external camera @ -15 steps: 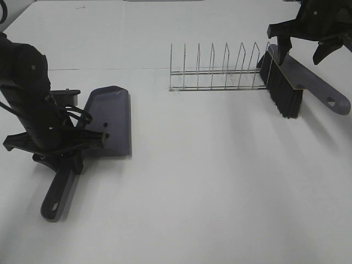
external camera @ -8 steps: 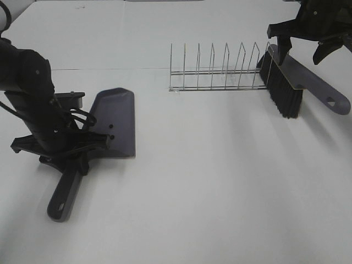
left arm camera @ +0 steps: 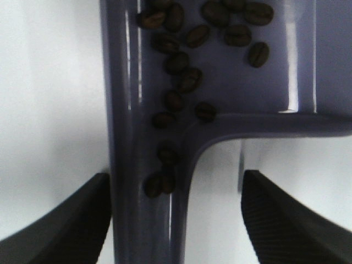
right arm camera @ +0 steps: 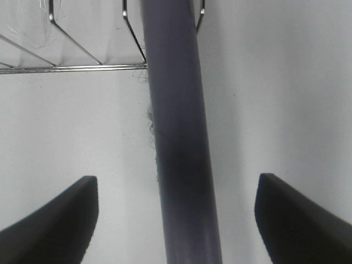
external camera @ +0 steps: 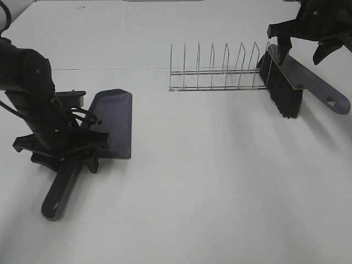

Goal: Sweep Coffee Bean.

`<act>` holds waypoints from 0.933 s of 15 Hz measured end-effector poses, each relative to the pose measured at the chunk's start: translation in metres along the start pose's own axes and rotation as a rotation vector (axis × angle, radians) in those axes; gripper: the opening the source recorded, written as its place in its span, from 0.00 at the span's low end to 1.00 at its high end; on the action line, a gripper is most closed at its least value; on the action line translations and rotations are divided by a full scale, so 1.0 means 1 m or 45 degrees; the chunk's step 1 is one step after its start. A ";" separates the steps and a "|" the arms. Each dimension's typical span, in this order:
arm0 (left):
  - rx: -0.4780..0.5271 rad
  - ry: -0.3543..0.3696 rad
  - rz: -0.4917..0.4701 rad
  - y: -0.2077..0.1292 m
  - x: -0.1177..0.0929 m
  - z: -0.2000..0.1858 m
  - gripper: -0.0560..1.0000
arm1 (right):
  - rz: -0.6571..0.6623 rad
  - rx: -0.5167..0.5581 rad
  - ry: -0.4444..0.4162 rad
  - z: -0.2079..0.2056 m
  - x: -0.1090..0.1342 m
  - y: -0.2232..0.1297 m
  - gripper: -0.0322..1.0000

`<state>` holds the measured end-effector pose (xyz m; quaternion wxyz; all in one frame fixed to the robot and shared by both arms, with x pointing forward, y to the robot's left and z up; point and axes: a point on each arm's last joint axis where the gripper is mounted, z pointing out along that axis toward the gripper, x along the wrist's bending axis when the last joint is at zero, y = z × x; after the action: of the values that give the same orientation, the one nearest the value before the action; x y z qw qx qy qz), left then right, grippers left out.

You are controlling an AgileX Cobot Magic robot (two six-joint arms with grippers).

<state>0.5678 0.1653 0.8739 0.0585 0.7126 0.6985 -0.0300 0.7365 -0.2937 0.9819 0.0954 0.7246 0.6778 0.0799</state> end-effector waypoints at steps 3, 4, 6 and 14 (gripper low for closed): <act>-0.075 -0.026 0.014 0.002 -0.003 -0.023 0.68 | 0.000 0.000 0.000 0.000 0.000 0.000 0.67; -0.132 -0.036 0.032 0.002 -0.004 -0.040 0.68 | 0.000 0.000 0.000 0.000 0.000 0.000 0.67; -0.222 -0.044 0.070 -0.001 -0.005 -0.073 0.68 | -0.001 -0.003 0.000 -0.001 0.000 0.000 0.67; -0.267 0.267 0.129 -0.047 0.024 -0.173 0.68 | -0.028 -0.074 0.005 -0.032 -0.001 0.000 0.67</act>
<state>0.5142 0.2113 1.0409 0.0607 0.7362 0.6631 0.1206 0.7285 -0.2938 1.0134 0.1159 0.7139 0.6833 0.0998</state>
